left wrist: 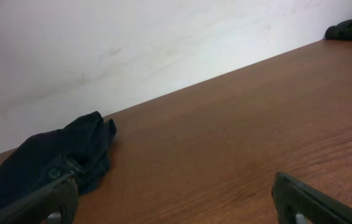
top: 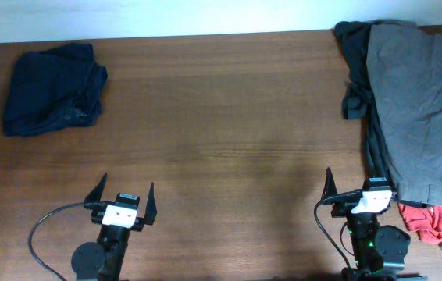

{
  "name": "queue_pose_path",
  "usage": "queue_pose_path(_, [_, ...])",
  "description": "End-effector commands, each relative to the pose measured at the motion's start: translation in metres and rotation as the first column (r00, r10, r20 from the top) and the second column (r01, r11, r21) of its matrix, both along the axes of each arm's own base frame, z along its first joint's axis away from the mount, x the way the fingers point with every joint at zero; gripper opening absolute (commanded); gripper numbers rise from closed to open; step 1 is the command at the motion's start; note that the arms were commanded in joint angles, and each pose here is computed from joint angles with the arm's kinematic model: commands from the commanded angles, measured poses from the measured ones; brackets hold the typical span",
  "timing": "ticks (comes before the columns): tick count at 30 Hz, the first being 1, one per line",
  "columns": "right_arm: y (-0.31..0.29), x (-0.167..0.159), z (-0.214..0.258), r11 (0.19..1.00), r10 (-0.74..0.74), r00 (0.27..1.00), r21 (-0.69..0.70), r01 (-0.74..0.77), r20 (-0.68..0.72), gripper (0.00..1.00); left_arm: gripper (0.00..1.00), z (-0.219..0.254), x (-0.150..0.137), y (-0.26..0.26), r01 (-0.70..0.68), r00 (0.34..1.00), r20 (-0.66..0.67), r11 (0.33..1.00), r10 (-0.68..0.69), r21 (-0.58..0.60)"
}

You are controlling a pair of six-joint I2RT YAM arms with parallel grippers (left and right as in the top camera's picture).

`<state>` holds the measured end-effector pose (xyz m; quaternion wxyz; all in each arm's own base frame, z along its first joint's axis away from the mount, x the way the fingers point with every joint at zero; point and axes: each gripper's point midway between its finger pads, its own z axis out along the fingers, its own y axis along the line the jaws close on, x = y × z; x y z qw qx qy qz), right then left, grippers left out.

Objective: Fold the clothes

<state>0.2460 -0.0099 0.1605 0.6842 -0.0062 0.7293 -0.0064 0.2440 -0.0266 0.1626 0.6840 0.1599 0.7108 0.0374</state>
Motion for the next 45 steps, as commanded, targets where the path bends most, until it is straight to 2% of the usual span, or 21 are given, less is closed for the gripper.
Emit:
queue_pose_path(1, [0.0, 0.0, -0.003, 1.0, -0.001, 1.0, 0.004, 0.001, -0.005, 0.99, 0.99, -0.002, 0.0, 0.001, -0.006, 1.0, -0.002, 1.0, 0.006, -0.009])
queue_pose_path(18, [0.0, 0.0, 0.001, 1.0, -0.003, 1.0, 0.002, 0.003, 0.011, 0.99, 0.99, -0.002, 0.001, 0.01, -0.061, 0.998, 0.004, 0.998, 0.061, 0.014])
queue_pose_path(24, [0.016, 0.0, 0.02, 0.996, 0.092, 0.992, -0.006, -0.092, 0.085, 0.99, 0.99, 0.005, 0.002, 0.01, -0.057, 0.998, 0.029, 0.998, 0.057, 0.01])
queue_pose_path(26, [0.02, -0.001, 0.029, 0.992, 0.109, 0.987, 0.045, -0.115, 0.119, 0.99, 0.99, 0.017, -0.002, -0.011, 0.062, 0.996, 0.072, 0.998, -0.06, -0.034])
queue_pose_path(29, [0.02, -0.004, 0.045, 0.983, 0.103, 0.983, 0.137, -0.124, 0.151, 0.99, 0.99, 0.032, -0.01, -0.036, 0.215, 0.968, 0.136, 0.976, -0.211, -0.016])
queue_pose_path(34, [0.021, -0.009, 0.08, 0.982, 0.102, 0.977, 0.137, -0.129, 0.188, 0.99, 0.99, 0.049, -0.014, -0.039, 0.243, 0.958, 0.172, 0.967, -0.227, -0.078])
queue_pose_path(41, [0.019, 0.003, 0.125, 0.981, 0.102, 0.988, 0.155, -0.12, 0.116, 0.99, 0.99, 0.072, -0.009, -0.039, 0.239, 0.964, 0.143, 0.967, -0.225, -0.086])
queue_pose_path(45, [0.016, 0.026, 0.152, 0.979, 0.101, 0.995, 0.179, -0.103, 0.016, 0.99, 0.99, 0.082, 0.006, -0.038, 0.229, 0.973, 0.038, 0.967, -0.226, -0.114])
